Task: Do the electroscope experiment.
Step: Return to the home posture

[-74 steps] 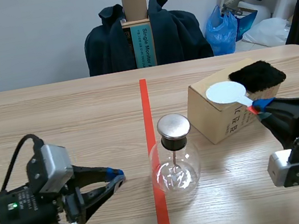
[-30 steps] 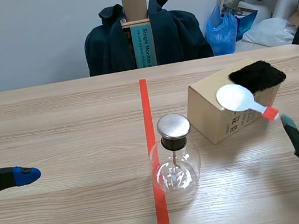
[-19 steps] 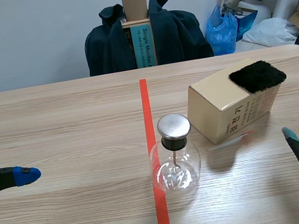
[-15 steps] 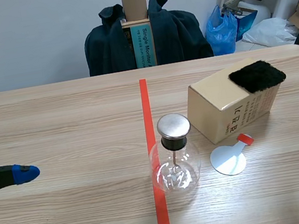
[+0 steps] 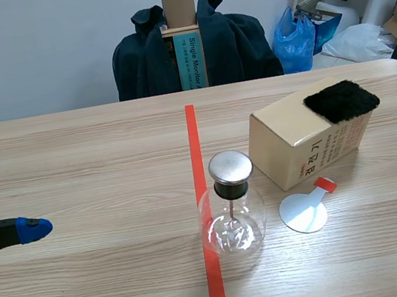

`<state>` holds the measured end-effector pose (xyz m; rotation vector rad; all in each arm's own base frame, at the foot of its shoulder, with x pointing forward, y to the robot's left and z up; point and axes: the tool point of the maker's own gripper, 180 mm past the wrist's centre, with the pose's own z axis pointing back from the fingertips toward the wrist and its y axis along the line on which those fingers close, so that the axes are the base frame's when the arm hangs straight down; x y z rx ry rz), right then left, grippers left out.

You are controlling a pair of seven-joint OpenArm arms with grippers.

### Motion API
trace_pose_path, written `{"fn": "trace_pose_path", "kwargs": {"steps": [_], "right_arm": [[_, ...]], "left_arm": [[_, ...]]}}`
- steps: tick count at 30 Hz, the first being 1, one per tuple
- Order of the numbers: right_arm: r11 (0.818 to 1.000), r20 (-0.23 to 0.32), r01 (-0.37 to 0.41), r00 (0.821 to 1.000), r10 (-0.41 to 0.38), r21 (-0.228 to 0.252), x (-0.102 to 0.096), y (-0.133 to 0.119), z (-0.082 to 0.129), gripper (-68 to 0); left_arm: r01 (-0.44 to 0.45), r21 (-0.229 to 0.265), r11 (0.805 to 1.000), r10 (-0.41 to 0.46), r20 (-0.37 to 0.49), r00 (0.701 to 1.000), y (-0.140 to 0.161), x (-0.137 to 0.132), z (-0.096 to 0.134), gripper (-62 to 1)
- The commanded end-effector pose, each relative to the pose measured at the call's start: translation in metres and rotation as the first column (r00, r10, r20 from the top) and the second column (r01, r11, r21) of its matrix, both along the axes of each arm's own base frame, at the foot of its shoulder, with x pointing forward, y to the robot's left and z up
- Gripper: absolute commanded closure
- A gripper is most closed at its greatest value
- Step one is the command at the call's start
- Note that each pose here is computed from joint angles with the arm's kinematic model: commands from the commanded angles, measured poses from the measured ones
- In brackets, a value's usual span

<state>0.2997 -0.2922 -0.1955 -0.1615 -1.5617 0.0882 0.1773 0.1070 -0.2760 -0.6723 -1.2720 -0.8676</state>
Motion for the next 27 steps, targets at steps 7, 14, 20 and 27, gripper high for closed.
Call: {"fn": "trace_pose_path", "kwargs": {"steps": [7, 14, 20, 27], "right_arm": [[0.941, -0.143, -0.251, 0.964, 0.222, -0.228, 0.009, 0.022, 0.007, -54.3], [0.870, -0.213, -0.413, 0.907, 0.364, -0.269, 0.002, 0.043, 0.003, -54.2], [0.839, -0.252, -0.464, 0.880, 0.402, -0.283, -0.003, 0.050, -0.006, -54.3], [0.822, -0.269, -0.488, 0.867, 0.419, -0.293, -0.006, 0.054, -0.009, -54.4]], "left_arm": [[-0.002, -0.034, 0.999, 0.003, 0.018, 1.000, -0.004, 0.003, 0.009, -62.3], [-0.002, -0.034, 0.999, 0.003, 0.018, 1.000, -0.004, 0.003, 0.009, -62.3], [-0.002, -0.034, 0.999, 0.003, 0.018, 1.000, -0.004, 0.003, 0.009, -62.3], [-0.003, -0.033, 0.999, 0.003, 0.018, 1.000, -0.004, 0.003, 0.009, -62.3]]}}
